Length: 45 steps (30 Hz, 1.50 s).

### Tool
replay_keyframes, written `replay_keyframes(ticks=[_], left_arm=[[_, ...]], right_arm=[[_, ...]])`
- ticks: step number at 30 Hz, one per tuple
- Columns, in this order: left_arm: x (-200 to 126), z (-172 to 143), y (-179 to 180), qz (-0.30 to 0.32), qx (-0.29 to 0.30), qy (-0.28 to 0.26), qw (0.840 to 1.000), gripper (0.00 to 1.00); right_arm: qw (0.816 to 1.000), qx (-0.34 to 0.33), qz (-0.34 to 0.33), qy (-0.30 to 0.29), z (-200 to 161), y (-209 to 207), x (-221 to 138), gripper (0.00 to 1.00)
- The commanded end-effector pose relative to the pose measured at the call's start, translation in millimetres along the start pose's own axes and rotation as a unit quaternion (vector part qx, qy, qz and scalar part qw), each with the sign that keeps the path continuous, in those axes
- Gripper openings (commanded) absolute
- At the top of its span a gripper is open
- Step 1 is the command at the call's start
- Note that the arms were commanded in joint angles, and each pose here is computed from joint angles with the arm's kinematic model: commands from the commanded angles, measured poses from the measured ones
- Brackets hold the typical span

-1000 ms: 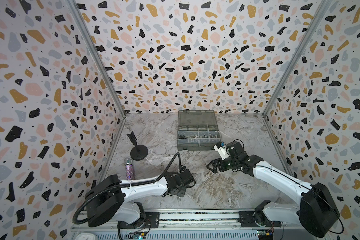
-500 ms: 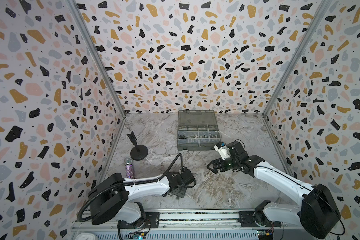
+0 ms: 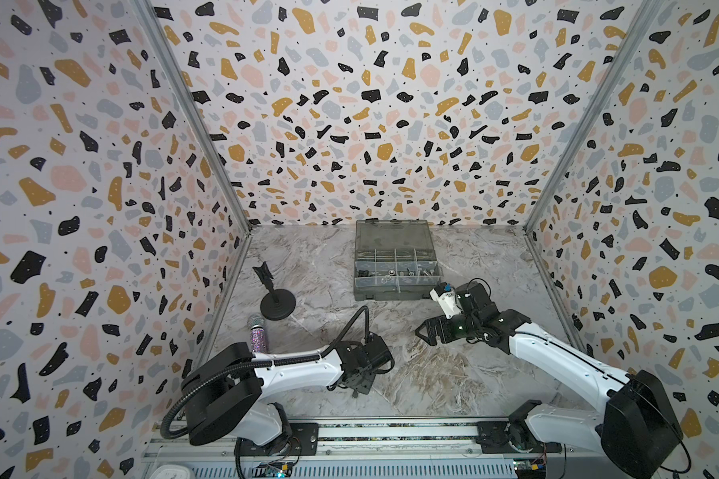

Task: Sort the screws and nuts into containers
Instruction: Pick up the nut from the bottom-center of the table.

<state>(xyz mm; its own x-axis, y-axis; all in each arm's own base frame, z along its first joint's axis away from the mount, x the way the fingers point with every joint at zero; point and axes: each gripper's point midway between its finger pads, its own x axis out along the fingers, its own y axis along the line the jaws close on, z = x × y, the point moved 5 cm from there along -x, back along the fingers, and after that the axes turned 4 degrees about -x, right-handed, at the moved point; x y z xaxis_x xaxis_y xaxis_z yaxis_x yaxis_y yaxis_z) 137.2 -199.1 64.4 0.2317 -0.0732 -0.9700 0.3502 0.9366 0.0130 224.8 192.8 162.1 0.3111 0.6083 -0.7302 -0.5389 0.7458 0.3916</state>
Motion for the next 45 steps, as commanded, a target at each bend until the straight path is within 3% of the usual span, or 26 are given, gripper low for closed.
replay_keyframes(ticks=[1,14,27,33,40,45], left_arm=[[-1,0,-1,0.004,0.010,0.005,1.000,0.40],[6,6,2,0.018,0.003,0.003,1.000,0.24],[-8,48,10,0.020,-0.025,-0.026,0.999,0.17],[-26,102,4,0.003,-0.040,-0.062,0.997,0.17],[-51,205,-7,-0.037,-0.060,-0.117,0.991,0.18],[-51,256,-7,-0.049,-0.061,-0.126,0.989,0.17]], right_arm=[[1.000,0.004,-0.005,-0.007,2,1,-8,0.99],[1.000,0.008,-0.010,-0.006,2,-2,-8,0.99],[1.000,0.010,-0.014,-0.020,15,-9,-19,0.99],[1.000,0.015,-0.010,-0.022,23,-14,-22,0.99],[0.999,0.018,-0.002,-0.028,41,-15,-23,0.99],[0.999,0.027,-0.005,-0.031,50,-18,-23,0.99]])
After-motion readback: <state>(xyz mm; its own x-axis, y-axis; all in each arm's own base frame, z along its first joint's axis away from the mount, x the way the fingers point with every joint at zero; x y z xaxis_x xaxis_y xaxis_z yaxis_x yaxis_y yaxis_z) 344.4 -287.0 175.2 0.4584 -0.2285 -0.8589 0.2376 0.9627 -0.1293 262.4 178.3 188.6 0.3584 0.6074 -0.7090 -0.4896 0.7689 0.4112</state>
